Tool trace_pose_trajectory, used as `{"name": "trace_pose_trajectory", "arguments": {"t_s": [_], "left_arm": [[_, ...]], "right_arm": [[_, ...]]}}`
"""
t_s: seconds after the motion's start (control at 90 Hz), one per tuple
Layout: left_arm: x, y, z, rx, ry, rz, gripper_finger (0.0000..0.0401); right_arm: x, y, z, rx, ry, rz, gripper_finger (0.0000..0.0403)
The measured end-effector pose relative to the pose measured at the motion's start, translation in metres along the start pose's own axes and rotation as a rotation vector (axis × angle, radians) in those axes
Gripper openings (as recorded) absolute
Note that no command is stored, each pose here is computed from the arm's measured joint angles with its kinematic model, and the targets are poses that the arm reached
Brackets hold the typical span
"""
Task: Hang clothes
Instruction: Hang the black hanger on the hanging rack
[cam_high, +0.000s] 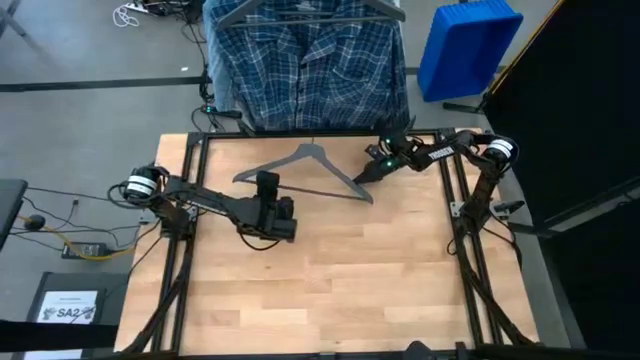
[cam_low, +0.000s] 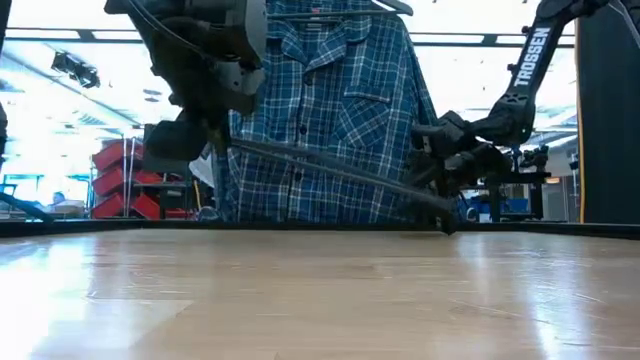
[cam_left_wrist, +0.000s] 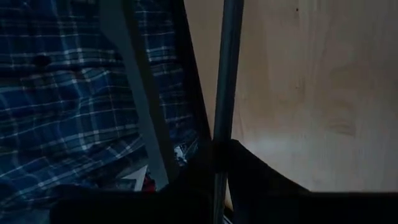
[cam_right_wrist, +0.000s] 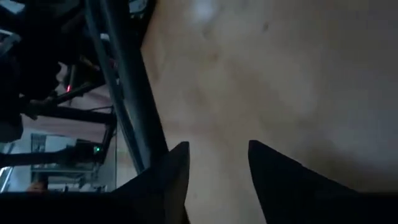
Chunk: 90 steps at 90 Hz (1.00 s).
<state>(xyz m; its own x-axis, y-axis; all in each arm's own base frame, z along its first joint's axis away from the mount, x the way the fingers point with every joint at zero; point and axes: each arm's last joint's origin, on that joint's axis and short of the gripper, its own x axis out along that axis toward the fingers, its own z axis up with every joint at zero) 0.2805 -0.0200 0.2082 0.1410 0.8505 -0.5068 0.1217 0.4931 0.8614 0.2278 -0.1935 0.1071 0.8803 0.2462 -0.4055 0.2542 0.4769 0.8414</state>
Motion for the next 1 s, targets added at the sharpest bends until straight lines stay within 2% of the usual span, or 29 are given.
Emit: {"name": "trace_pose_trajectory", "arguments": {"t_s": [0.3,0.567,0.733,1.0], "left_arm": [[0.000,0.000,0.000,0.001,0.000,0.000,0.0000],[0.000,0.000,0.000,0.000,0.000,0.000,0.0000],[0.000,0.000,0.000,0.000,0.000,0.000,0.0000],[0.000,0.000,0.000,0.002,0.001,0.000,0.0000]], "right_arm": [[-0.013,-0.009,0.006,0.020,-0.055,-0.038,0.0135],[-0.006,-0.004,-0.001,-0.012,0.022,0.022,0.0134],[0.005,0.002,-0.010,-0.026,0.089,0.015,0.0137],[0.007,0.002,-0.013,-0.018,0.116,0.022,0.0137]]}}
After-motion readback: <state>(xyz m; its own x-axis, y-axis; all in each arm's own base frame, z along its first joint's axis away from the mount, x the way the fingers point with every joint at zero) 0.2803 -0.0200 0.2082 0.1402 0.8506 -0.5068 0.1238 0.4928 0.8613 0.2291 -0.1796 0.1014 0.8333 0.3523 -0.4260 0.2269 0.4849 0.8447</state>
